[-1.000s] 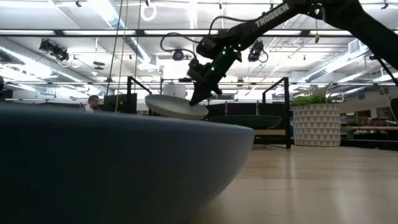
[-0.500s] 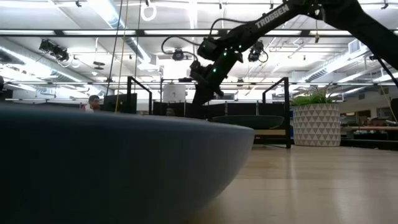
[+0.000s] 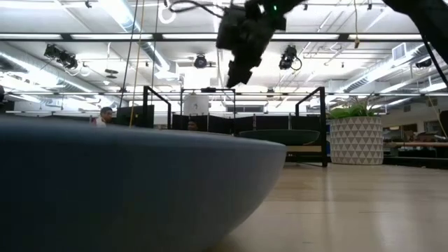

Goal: Place and stack plates onto a shelf
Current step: Stack the white plate on top of the light blue plate on the shelf

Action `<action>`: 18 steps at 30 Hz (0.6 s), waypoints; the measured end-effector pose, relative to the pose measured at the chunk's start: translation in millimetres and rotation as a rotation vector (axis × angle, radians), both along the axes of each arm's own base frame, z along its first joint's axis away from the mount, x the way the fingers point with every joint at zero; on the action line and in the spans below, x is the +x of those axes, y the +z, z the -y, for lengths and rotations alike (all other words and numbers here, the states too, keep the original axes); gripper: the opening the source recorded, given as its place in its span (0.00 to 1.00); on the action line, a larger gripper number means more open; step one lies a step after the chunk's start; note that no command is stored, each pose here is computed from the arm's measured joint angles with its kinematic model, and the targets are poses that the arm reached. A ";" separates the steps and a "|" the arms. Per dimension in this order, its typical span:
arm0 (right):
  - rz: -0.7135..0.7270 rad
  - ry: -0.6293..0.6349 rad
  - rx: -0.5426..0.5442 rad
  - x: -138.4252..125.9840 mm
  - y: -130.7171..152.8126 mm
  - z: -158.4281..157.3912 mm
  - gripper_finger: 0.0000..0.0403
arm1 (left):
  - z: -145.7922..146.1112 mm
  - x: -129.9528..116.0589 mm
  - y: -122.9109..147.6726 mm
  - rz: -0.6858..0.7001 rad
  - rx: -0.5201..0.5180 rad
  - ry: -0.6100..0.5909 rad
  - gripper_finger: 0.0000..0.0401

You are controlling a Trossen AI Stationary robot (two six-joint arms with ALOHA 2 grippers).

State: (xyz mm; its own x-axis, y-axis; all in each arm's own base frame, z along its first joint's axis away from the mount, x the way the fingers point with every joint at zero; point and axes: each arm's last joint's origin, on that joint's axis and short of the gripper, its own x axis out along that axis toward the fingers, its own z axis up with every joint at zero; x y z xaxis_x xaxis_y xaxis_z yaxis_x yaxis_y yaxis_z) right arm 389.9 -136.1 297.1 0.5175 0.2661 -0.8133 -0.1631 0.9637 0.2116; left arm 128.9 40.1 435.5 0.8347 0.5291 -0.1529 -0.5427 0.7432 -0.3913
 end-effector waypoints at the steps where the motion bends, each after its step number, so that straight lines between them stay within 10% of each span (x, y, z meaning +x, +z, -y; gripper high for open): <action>1: -0.034 0.052 -0.003 0.2 -1.5 -13.0 0.22 | 0.1 0.1 0.0 0.000 0.000 -0.004 0.38; 18: -0.553 0.316 0.064 -56.6 -54.9 -171.1 0.22 | 1.2 0.5 -0.3 -0.028 0.037 -0.053 0.38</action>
State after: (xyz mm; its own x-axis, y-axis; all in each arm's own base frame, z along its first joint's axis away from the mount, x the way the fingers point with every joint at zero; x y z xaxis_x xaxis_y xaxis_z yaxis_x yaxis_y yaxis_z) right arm 333.3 35.0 242.2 -0.0860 0.3937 -0.9152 -0.2878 0.8696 0.4012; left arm 129.4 38.9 435.2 0.8574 0.4897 -0.1579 -0.5125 0.7851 -0.3478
